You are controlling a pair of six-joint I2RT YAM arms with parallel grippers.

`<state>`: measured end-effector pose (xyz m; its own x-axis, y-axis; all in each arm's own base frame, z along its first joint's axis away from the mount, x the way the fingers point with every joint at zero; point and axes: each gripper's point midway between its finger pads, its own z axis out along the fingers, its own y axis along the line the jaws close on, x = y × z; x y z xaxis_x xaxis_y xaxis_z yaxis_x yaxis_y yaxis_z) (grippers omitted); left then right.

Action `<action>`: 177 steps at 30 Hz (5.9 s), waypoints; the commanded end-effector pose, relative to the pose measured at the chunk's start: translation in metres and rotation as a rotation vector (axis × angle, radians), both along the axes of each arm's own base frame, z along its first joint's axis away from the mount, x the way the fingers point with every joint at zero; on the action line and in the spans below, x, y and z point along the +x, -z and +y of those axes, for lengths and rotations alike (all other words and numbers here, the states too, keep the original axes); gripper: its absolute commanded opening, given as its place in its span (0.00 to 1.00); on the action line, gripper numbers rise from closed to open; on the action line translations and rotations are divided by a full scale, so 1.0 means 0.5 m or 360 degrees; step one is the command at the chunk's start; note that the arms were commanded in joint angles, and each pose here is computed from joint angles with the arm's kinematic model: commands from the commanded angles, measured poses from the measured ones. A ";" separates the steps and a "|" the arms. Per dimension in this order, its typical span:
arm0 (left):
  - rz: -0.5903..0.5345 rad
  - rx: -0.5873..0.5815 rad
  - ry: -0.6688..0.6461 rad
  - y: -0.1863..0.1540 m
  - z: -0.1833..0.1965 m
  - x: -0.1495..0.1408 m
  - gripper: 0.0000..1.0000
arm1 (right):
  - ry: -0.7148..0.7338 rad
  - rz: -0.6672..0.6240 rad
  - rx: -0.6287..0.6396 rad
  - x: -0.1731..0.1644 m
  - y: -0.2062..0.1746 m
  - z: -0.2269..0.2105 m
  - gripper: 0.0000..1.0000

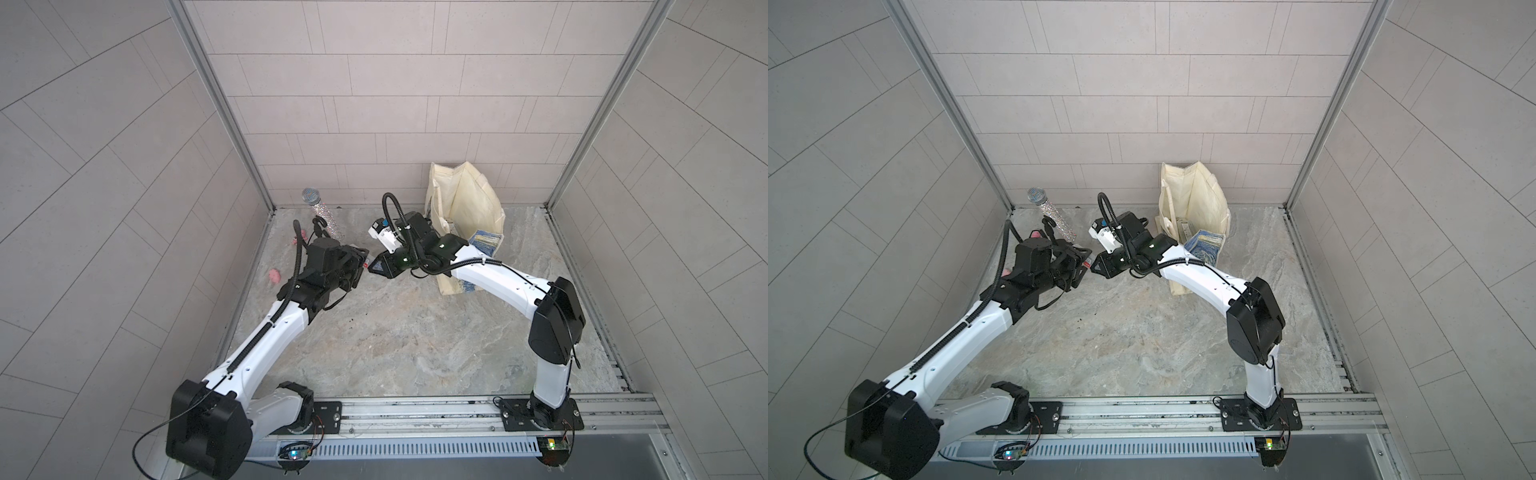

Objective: Put the compass set into the canvas bag
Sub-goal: Place the compass set in the canvas bag, then reset both arms

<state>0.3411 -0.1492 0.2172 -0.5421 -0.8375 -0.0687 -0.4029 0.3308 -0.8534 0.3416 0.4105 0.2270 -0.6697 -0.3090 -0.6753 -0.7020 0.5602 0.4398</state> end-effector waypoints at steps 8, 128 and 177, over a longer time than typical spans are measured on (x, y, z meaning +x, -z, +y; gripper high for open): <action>-0.0292 0.0561 0.0244 -0.057 0.039 -0.031 1.00 | 0.0170 -0.0150 -0.0179 0.010 -0.047 -0.095 0.01; -0.0583 0.0951 0.0841 0.028 0.019 -0.091 0.98 | 0.2050 -0.1048 -0.0627 0.050 0.253 -0.936 1.00; -0.0711 0.2008 0.0241 0.264 0.323 0.119 1.00 | 0.2071 -0.1046 -0.0730 0.061 0.255 -0.935 1.00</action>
